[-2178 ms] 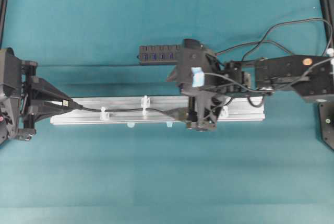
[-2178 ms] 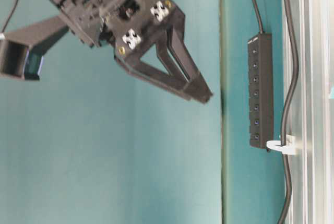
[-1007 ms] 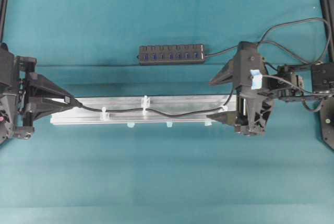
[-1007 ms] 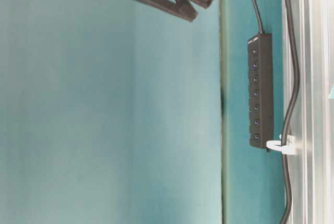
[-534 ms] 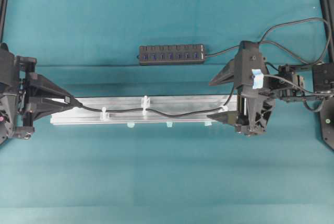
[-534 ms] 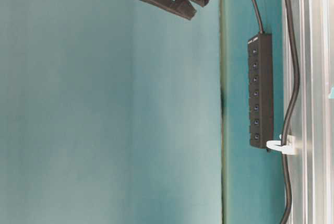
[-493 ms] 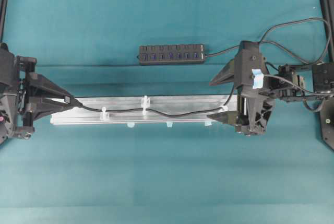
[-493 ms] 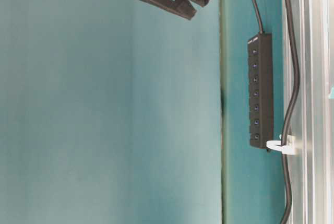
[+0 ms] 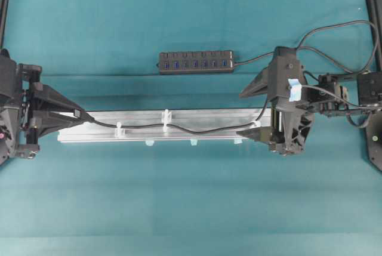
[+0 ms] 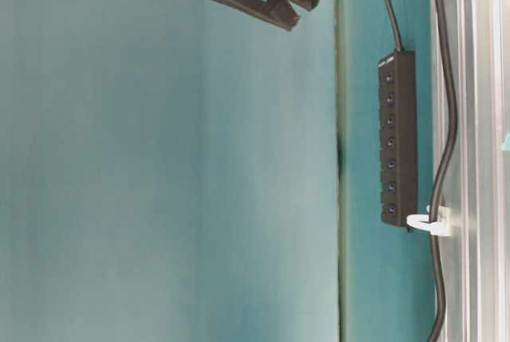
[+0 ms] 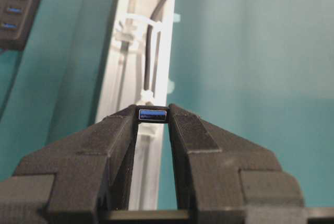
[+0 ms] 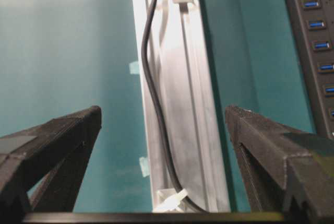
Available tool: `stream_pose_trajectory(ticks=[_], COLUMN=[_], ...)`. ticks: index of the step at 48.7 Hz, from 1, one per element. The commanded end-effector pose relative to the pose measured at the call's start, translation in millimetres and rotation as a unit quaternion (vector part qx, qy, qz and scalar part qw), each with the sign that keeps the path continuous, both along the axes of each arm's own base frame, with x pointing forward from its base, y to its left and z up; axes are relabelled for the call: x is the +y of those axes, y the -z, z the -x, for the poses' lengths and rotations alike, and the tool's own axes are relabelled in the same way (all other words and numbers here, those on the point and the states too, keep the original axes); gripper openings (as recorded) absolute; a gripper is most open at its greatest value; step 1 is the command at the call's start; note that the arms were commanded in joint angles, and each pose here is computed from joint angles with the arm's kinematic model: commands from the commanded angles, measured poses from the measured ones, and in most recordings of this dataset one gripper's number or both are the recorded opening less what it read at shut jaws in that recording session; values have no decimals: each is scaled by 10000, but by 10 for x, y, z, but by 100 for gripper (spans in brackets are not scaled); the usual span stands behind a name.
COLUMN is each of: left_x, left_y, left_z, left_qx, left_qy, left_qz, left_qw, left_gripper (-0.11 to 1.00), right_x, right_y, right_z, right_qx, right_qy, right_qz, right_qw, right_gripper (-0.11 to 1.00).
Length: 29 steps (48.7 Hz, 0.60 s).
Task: Pass the USB cable through three rings with both arms.
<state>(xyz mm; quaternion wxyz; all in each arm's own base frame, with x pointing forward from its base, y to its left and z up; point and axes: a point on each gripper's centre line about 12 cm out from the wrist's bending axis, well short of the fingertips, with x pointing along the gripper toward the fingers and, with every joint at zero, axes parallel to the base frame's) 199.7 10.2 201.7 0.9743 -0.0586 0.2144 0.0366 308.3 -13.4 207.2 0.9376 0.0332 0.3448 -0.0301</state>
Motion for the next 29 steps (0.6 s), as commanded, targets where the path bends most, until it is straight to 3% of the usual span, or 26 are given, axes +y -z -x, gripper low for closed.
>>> stream_pose_trajectory(ticks=[1,29], left_x=[6,12], left_y=[-115,-100], left_z=[-52,-48], left_qx=[-168,-144], left_qy=[-1,-13], left_qz=[-22,-29], left_qw=[9999,9999], left_gripper=[24,24], right_x=[4,-1], right_y=[-70,-45], right_z=[-24,-39], right_qx=[-140,-109], right_qy=[29,37], right_qz=[-43,-44], right_qw=[9999,9999], right_gripper=[78,78])
